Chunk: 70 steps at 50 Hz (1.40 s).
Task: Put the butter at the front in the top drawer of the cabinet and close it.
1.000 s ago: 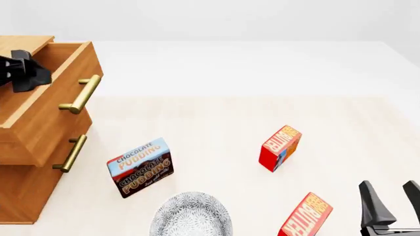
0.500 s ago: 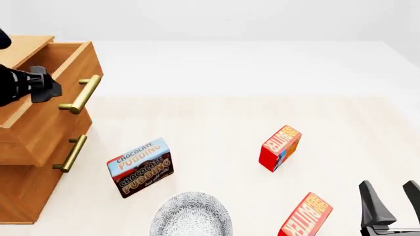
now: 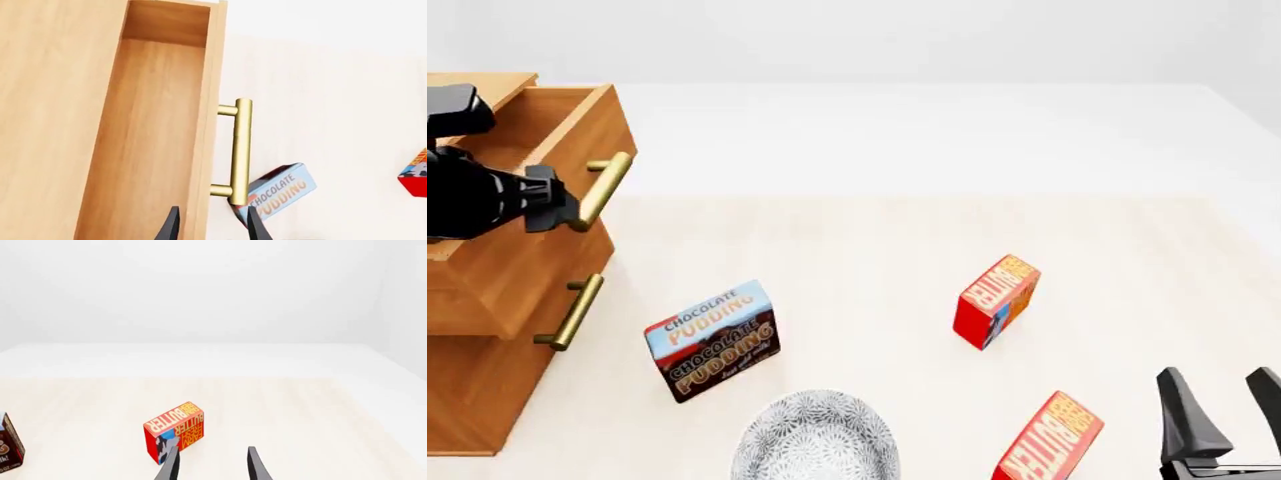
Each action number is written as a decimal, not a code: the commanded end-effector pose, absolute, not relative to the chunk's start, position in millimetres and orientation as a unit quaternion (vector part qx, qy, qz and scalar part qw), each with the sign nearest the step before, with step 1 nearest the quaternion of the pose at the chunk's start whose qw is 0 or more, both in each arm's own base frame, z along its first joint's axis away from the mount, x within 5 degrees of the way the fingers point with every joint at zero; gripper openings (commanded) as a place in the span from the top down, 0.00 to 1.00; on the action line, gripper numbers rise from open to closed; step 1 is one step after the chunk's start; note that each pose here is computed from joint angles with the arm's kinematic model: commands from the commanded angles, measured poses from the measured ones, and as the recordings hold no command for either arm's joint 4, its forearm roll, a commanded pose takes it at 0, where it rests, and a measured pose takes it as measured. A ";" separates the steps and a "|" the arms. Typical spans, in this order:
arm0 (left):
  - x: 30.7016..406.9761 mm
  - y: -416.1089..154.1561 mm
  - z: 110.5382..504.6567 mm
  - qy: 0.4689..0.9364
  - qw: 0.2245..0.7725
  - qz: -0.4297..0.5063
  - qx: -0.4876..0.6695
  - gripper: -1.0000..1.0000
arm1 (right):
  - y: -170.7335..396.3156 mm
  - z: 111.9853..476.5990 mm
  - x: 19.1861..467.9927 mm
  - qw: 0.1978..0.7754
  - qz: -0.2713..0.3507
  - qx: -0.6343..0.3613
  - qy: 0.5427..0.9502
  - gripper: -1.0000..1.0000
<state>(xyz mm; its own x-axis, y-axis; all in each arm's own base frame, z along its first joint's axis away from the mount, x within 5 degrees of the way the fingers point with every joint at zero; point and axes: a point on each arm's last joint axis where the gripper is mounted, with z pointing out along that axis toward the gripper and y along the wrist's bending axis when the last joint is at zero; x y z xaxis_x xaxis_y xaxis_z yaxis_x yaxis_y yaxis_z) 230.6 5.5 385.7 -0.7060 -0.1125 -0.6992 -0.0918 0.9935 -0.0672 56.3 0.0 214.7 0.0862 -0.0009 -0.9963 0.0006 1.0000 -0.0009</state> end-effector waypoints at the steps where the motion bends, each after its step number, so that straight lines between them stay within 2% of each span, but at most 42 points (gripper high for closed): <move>1: 233.4 -0.7 378.3 0.928 0.368 -0.019 -0.046 0.00 | 0.0 214.5 56.3 0.737 0.000 0.000 0.676 0.00; 29: 228.6 -49.6 384.3 0.926 0.368 -0.079 0.001 0.00 | 0.0 214.5 56.3 0.737 0.000 0.000 0.676 0.00; 70: 246.5 -92.5 370.1 0.931 0.345 -0.106 0.058 0.00 | 0.0 214.5 56.3 0.737 -0.001 0.000 0.676 0.00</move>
<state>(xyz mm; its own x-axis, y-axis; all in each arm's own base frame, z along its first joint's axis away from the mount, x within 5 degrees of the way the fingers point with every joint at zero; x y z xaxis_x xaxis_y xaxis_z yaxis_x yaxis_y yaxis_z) 241.4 -78.7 374.7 -0.7488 0.0089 -0.6628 0.1443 0.9781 -0.1499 56.3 0.0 214.7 0.0862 -0.0009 -0.9963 0.0007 1.0000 -0.0009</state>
